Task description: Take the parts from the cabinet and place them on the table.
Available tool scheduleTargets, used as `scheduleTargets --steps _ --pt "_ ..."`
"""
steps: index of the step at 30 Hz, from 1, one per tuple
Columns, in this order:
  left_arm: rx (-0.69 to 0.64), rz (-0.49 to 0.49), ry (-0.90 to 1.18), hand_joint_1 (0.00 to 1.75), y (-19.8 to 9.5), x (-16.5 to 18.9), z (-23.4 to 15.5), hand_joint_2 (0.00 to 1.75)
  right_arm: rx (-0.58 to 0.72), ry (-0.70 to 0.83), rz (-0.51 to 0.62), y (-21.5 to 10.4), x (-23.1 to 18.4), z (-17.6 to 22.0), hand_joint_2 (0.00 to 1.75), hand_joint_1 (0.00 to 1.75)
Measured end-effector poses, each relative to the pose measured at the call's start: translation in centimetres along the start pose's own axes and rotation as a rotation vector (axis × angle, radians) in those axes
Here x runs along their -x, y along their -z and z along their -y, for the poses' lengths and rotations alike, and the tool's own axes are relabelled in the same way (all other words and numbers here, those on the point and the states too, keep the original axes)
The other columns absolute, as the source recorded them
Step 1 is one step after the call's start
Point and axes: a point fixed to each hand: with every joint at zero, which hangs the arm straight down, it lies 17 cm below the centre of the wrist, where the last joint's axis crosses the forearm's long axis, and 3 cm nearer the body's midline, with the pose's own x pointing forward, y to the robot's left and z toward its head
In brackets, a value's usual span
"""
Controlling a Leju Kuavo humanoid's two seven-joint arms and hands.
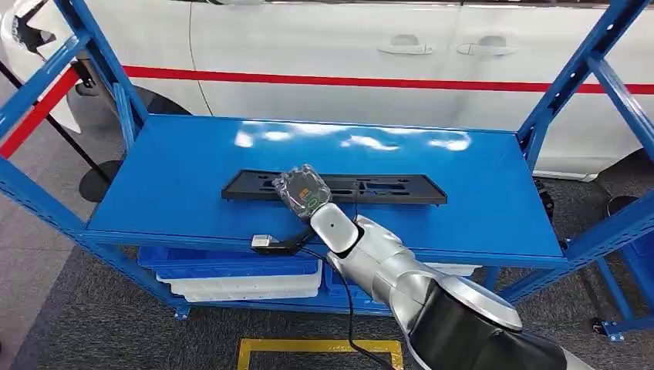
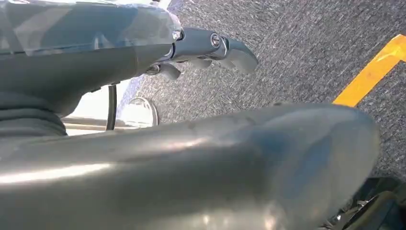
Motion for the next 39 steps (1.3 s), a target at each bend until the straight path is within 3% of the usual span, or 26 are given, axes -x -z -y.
scheduleTargets --steps 2,3,15,21,22,25,26,39 --pt "-0.013 0.002 -0.008 0.00 0.0 -0.1 -0.3 0.00 0.004 0.002 -0.001 -0.1 0.0 0.0 1.75 1.75" --pt "-0.024 0.007 -0.011 0.00 0.1 -0.1 -0.5 1.75 0.006 0.000 0.000 -0.1 0.0 0.0 1.75 1.75" --pt "-0.123 0.089 0.019 0.00 0.2 -1.8 -2.6 1.75 0.017 0.000 -0.001 -0.5 0.0 -0.4 1.75 1.75" --pt "-0.303 0.179 0.066 0.00 -0.2 -3.6 -6.0 1.75 0.028 -0.014 0.005 -0.8 0.0 -0.5 1.75 1.75" --pt "-0.306 0.173 0.061 0.00 -0.2 -3.5 -6.2 0.00 0.030 -0.013 0.006 -0.8 0.0 -0.5 1.75 1.75" --pt "-0.291 0.139 0.054 0.00 0.0 -2.9 -6.3 0.00 0.032 -0.019 0.014 -0.8 -0.1 -0.5 1.75 1.75" --pt "-0.299 0.130 0.064 0.00 0.0 -2.8 -6.5 1.75 0.033 -0.019 0.014 -0.8 -0.1 -0.5 1.75 1.75" --pt "-0.466 0.163 0.147 0.00 -0.7 -3.6 -9.8 1.75 0.035 -0.019 0.002 -1.0 0.3 -0.7 1.75 1.75"
